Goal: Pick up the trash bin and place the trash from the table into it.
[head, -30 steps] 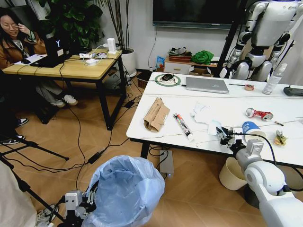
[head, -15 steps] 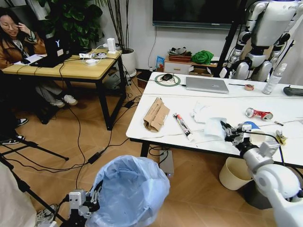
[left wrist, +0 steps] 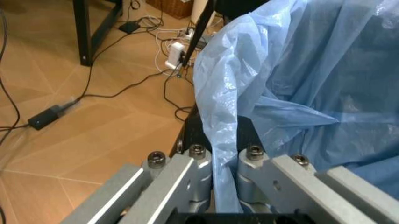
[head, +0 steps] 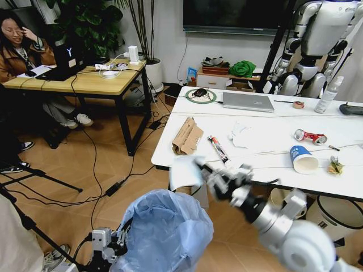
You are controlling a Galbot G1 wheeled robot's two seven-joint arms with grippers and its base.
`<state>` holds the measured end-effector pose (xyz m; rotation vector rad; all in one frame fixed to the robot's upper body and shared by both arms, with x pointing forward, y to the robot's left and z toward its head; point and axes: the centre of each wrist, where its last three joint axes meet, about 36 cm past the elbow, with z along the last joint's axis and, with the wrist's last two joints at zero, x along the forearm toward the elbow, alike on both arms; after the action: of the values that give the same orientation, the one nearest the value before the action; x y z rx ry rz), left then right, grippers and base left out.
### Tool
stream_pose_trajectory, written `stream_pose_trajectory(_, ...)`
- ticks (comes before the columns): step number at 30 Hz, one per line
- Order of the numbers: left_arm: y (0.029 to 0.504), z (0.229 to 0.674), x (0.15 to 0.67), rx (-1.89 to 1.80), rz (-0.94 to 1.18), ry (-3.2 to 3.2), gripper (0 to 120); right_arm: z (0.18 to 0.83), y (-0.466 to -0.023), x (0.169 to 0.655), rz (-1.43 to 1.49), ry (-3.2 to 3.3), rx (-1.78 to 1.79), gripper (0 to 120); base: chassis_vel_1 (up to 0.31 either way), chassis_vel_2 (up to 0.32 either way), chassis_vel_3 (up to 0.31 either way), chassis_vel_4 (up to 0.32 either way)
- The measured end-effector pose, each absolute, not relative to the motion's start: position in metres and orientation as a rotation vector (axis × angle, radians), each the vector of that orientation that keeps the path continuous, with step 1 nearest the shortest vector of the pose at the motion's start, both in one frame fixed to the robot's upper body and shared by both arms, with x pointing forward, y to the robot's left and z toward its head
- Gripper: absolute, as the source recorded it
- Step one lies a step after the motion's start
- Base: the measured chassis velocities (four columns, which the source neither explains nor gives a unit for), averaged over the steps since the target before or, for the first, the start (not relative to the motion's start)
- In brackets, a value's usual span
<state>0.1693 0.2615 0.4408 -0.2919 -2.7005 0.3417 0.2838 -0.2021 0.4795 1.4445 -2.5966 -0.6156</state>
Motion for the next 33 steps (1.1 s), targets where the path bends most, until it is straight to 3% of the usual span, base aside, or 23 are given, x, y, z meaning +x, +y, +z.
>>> stream_pose_trajectory(9,0.261,0.445,0.169,-0.284,0.345,-2.71,0,0.444,-0.188,0.262,-0.481,-2.503,1.495,2,0.0,0.0,0.0,0.0)
stream_pose_trajectory(14,0.26,0.446,0.169,-0.276,0.354,-2.714,0,0.441,-0.189,0.254,-0.424,-2.492,1.49,23,0.0,0.0,0.0,0.0)
stream_pose_trajectory(23,0.263,0.443,0.169,-0.261,0.331,-2.708,0,0.457,-0.19,0.253,-0.428,-2.56,1.458,52,0.0,0.0,0.0,0.0)
stream_pose_trajectory(33,0.27,0.44,0.162,-0.222,0.318,-2.694,0,0.507,-0.195,0.309,-0.447,-2.774,1.248,90,0.0,0.0,0.0,0.0)
